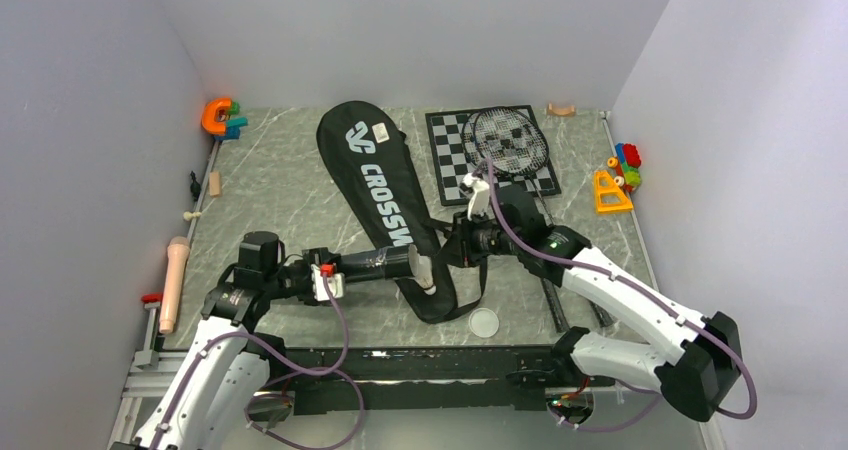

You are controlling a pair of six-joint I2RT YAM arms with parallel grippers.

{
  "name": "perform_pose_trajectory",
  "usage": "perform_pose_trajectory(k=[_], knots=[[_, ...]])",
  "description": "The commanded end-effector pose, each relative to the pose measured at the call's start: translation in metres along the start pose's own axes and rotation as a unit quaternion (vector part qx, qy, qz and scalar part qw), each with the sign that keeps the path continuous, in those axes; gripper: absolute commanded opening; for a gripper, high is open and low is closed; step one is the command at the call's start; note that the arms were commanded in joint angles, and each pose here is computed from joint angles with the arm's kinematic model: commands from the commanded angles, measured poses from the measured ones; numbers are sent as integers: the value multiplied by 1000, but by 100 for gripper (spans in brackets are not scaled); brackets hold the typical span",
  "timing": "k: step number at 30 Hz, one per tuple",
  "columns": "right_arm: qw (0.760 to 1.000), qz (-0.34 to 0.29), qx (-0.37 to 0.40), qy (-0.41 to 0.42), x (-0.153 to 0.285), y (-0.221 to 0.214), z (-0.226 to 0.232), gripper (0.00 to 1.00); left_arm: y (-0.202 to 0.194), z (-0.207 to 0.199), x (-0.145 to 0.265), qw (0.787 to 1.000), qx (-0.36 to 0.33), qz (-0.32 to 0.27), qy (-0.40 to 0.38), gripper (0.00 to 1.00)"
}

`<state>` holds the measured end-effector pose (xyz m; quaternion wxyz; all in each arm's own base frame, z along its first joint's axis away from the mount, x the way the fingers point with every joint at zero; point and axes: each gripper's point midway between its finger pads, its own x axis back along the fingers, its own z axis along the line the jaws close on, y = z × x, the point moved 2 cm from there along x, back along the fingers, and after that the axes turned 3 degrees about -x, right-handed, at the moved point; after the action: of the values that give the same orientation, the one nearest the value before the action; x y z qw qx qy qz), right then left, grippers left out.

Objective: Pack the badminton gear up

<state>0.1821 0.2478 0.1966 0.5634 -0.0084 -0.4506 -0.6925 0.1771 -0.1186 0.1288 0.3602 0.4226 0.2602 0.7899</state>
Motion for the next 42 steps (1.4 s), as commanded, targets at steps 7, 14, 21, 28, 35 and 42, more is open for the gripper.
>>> perform_pose_trajectory(k=[7, 14, 21, 28, 35, 42], knots=[[997, 21, 37, -71, -7, 1, -12, 52, 16, 11, 3, 999, -43, -26, 8, 0], [987, 1, -19, -157, -23, 13, -44, 70, 21, 16, 14, 999, -17, -10, 31, 0], [973, 54, -80, -208, -70, 30, -70, 67, 23, -4, 27, 999, -29, -3, 29, 0], [963, 116, -93, -226, -101, 29, -79, 62, 21, -12, 28, 999, -32, -5, 26, 0], [950, 168, -93, -246, -116, 5, -93, 56, 22, -11, 26, 999, -37, -11, 27, 0], [949, 191, -102, -228, -128, -13, -90, 54, 20, -10, 23, 999, -38, -13, 24, 0]])
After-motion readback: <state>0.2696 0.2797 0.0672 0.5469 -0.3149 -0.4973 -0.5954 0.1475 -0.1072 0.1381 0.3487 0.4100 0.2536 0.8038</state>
